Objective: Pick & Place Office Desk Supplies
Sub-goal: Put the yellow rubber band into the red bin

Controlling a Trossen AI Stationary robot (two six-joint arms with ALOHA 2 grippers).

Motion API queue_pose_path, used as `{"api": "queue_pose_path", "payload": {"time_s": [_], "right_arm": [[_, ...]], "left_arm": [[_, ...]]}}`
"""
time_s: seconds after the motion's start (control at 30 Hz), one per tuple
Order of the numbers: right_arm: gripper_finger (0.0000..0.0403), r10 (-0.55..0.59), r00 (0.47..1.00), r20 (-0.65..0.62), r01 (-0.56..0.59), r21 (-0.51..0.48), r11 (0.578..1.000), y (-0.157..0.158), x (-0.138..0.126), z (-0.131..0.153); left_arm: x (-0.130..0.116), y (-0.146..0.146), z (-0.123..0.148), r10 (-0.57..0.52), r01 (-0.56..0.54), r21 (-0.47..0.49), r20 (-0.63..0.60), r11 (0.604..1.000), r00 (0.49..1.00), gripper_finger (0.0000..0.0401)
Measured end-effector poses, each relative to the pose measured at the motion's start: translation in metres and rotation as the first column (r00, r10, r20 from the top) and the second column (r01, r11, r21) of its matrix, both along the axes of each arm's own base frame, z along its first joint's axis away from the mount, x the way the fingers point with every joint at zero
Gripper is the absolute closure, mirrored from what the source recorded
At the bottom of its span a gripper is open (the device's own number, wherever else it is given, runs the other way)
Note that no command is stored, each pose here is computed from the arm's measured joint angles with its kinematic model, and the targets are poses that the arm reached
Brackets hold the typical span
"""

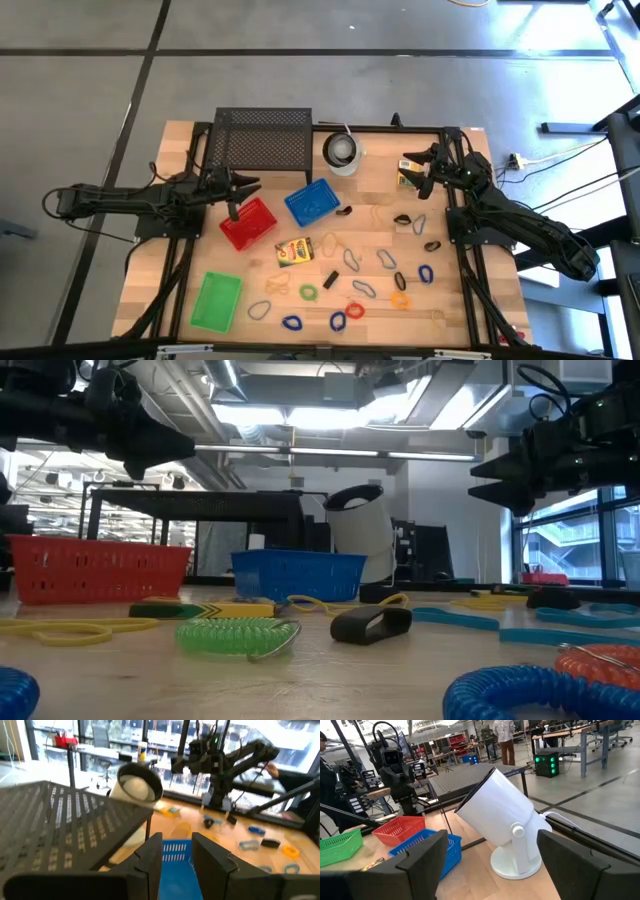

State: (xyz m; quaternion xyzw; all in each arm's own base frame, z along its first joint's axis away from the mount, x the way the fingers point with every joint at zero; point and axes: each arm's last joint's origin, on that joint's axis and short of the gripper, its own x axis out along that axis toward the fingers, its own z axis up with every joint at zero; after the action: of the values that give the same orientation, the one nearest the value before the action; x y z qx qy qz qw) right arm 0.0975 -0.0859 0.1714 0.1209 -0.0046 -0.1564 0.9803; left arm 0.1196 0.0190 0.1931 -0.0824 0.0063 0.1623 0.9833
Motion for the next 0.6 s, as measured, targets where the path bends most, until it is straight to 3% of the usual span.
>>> {"api": "queue_pose_path", "payload": {"time_s": [0.3,0.6], "right_arm": [[0.0092,0.000,1.000,0.006,0.000,-0.004,1.000,0.000,0.000,0.001],[0.0092,-0.007,1.000,0.006,0.007,-0.006,1.000,0.000,0.000,0.001]], "left_arm": [[0.002,-0.008,0.013,-0.076,0.065,0.103,0.105,0.992,0.992,0.0299],[0.018,-0.022,0.020,-0.184,0.146,0.221,0.165,0.964,0.969,0.0246]]}}
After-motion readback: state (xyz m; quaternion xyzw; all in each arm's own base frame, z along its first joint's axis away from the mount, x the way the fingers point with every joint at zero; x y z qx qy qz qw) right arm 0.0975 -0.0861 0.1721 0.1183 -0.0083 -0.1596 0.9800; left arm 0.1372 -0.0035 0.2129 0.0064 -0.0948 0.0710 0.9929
